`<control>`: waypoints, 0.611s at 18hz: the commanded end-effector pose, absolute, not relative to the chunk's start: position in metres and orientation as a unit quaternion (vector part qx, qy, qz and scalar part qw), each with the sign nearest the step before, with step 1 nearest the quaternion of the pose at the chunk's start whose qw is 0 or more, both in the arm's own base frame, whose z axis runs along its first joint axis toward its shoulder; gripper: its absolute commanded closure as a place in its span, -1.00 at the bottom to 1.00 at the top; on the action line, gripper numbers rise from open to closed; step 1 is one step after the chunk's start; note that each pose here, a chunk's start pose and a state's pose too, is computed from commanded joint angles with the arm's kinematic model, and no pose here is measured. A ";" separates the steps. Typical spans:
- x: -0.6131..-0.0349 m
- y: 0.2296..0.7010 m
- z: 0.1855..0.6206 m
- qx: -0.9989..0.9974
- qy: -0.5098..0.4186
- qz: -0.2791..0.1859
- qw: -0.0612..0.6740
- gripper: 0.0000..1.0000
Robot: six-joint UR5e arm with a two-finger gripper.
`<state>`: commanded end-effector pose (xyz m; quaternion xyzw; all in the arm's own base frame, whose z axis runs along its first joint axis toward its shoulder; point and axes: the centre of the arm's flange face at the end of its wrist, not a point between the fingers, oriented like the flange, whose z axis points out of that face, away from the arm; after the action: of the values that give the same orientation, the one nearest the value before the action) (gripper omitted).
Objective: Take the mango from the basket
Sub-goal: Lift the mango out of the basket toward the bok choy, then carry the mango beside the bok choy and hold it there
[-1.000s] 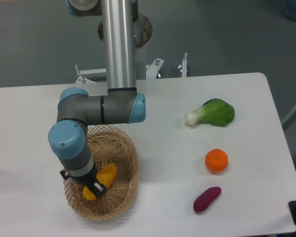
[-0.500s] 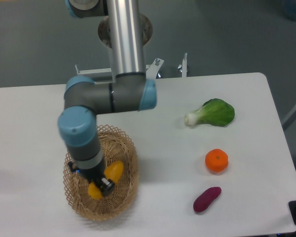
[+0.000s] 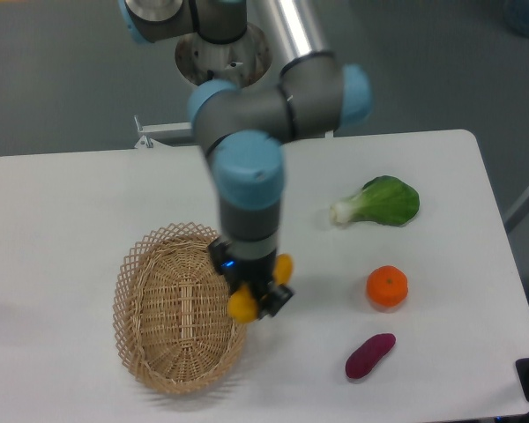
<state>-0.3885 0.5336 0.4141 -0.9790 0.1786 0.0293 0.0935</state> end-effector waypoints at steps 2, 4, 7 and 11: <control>-0.408 0.516 0.424 -0.978 0.184 0.026 0.093 0.10; -0.423 0.497 0.435 -0.975 0.199 0.026 0.091 0.10; -0.444 0.476 0.441 -0.973 0.213 0.020 0.087 0.10; -0.464 0.447 0.455 -0.970 0.223 0.036 0.088 0.10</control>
<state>-0.4642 0.4473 0.4554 -0.9701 0.2232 0.0357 0.0880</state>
